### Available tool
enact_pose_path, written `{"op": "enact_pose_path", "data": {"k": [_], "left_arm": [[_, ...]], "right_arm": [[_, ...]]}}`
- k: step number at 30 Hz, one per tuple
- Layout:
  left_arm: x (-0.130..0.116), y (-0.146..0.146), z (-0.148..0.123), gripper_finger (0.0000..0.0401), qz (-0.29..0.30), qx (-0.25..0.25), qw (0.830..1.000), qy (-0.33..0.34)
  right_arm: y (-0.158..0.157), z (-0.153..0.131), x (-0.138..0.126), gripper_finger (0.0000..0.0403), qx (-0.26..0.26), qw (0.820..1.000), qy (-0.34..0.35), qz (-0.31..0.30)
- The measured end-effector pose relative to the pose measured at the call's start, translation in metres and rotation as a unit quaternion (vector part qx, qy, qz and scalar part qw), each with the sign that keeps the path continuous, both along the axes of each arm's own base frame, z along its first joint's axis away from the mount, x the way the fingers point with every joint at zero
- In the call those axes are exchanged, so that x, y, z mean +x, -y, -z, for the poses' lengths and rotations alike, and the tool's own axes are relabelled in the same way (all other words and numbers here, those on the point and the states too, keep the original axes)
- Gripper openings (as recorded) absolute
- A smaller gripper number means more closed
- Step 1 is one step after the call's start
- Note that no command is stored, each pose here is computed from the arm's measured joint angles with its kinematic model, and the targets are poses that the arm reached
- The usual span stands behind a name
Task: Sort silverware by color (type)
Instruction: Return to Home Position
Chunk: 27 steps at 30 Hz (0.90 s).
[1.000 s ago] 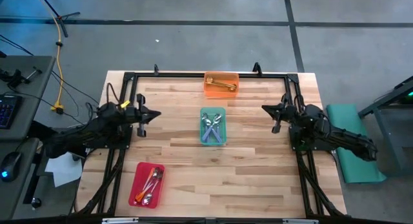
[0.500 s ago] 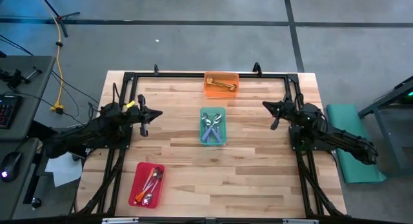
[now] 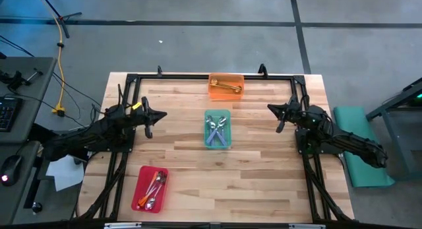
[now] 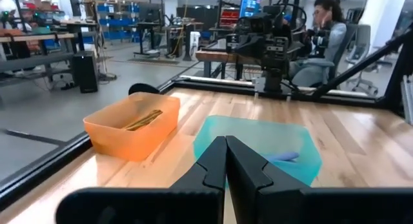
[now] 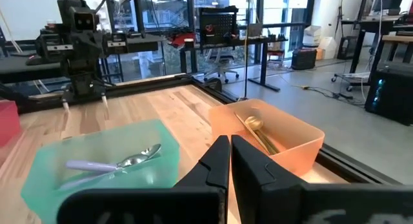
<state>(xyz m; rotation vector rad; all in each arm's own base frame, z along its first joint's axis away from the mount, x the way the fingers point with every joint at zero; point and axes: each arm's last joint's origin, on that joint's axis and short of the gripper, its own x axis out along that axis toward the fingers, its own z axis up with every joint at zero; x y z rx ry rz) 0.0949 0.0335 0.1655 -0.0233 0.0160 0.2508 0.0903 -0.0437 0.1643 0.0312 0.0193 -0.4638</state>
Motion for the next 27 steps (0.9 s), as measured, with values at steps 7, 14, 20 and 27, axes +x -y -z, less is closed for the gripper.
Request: {"op": "enact_pose_path", "data": {"k": [7, 14, 20, 27], "left_arm": [[0.0000, 0.0000, -0.0002, 0.0001, 0.000, -0.018, 1.000, 0.006], [0.0000, 0.0000, -0.0002, 0.0001, -0.001, -0.009, 1.000, 0.004], [0.0000, -0.0001, -0.0003, 0.0001, -0.001, 0.014, 1.000, -0.002], [0.0000, 0.0000, -0.0004, 0.0003, -0.002, -0.059, 0.998, 0.017]], "right_arm": [[0.0000, 0.0000, 0.0000, 0.0000, -0.002, 1.000, -0.001, 0.000], [0.0002, 0.0000, -0.0001, 0.0000, -0.003, 1.000, -0.002, 0.004], [0.0002, 0.0000, -0.0001, 0.0000, -0.002, 1.000, -0.001, 0.005], [0.0003, 0.0000, -0.0001, 0.0000, 0.000, 1.000, 0.000, 0.006]]}}
